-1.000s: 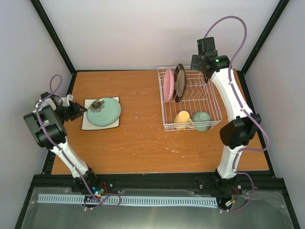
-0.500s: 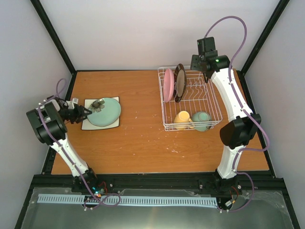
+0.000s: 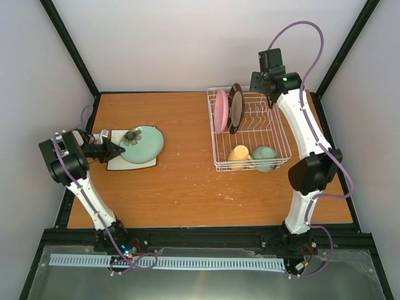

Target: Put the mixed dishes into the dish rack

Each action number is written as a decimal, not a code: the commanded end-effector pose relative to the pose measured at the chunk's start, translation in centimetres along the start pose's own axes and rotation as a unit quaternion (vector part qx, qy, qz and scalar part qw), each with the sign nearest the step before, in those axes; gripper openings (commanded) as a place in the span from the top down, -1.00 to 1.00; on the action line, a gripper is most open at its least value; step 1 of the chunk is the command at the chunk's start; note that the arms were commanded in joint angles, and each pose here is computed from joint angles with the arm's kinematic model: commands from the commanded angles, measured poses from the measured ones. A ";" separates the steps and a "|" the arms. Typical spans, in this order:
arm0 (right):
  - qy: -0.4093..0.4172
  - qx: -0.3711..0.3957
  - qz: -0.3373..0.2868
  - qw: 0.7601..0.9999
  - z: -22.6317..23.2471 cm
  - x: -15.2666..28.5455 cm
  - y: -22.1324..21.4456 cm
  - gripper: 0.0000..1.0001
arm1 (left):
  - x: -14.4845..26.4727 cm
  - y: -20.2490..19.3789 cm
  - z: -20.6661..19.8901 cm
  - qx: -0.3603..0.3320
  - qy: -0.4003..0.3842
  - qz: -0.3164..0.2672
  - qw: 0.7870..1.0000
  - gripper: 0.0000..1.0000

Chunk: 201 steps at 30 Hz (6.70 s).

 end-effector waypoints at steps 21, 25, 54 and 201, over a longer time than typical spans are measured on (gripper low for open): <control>0.329 0.048 -0.008 0.943 9.2 2.3 1.7 -0.27 | 9.5 9.0 -17.8 -0.212 -0.080 -0.196 0.954 0.99; 0.497 0.053 0.078 0.863 13.5 3.3 -0.2 -0.28 | 9.2 9.5 -22.4 -0.247 -0.116 -0.207 0.939 0.99; 0.649 0.019 0.262 0.714 19.3 3.1 -7.2 -0.25 | -1.1 10.5 -37.5 -0.334 -0.227 -0.129 0.906 0.99; 0.039 -0.060 -0.004 0.997 -7.4 -1.5 -4.4 -0.36 | 4.5 6.4 -4.9 -0.098 0.099 -0.168 0.976 -0.12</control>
Point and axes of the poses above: each gripper's point midway between its finger pads, its own x axis back along the fingers, its own z axis along the line the jaws close on, y = z × x, the point moved 4 cm from there along x, back along the fingers, and after that the axes turned 11 degrees about -x, right-handed, at the moved point
